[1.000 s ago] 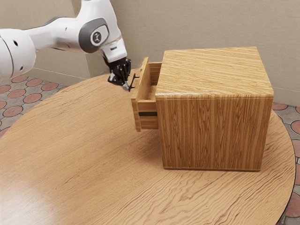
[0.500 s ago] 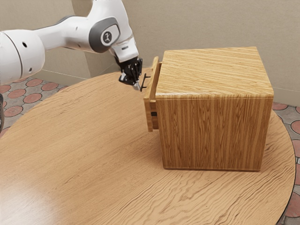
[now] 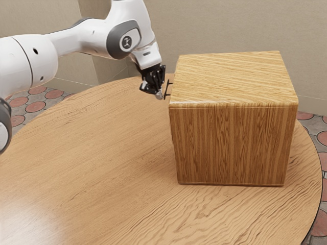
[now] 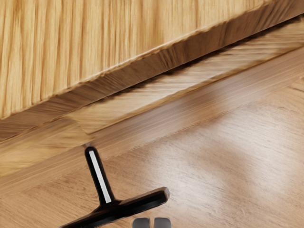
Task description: Push the drawer handle with one arm to close the drawer
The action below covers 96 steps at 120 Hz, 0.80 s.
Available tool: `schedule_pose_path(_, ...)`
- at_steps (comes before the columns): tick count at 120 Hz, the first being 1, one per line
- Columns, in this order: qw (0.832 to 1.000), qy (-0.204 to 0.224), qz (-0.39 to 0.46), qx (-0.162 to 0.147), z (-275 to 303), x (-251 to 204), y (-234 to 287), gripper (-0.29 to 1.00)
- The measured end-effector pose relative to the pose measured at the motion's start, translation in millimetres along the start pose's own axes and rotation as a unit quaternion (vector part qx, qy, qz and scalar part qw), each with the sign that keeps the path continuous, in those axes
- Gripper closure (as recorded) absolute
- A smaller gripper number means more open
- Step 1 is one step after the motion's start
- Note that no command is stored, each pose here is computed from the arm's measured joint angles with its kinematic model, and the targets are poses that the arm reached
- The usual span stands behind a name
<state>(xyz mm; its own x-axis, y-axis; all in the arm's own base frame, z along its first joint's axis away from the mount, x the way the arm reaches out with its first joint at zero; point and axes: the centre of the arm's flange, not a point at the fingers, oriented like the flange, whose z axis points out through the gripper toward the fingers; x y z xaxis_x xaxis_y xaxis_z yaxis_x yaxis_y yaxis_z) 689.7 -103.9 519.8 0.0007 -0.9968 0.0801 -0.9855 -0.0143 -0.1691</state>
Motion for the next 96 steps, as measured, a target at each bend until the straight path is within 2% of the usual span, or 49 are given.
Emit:
schedule_pose_path(36,1.000,-0.001,-0.004,-0.004,1.4,3.2,0.9,0.79)
schedule_pose_path(44,1.000,-0.012,-0.012,-0.009,-3.2,-7.9,2.2,0.79)
schedule_pose_path(51,0.999,-0.025,-0.041,-0.017,-16.1,-40.0,4.7,0.78)
schedule_pose_path(75,0.989,-0.051,-0.130,-0.058,-66.3,-111.7,32.7,0.35)
schedule_pose_path(96,0.974,-0.071,-0.194,-0.090,-114.3,-149.6,94.7,0.15)
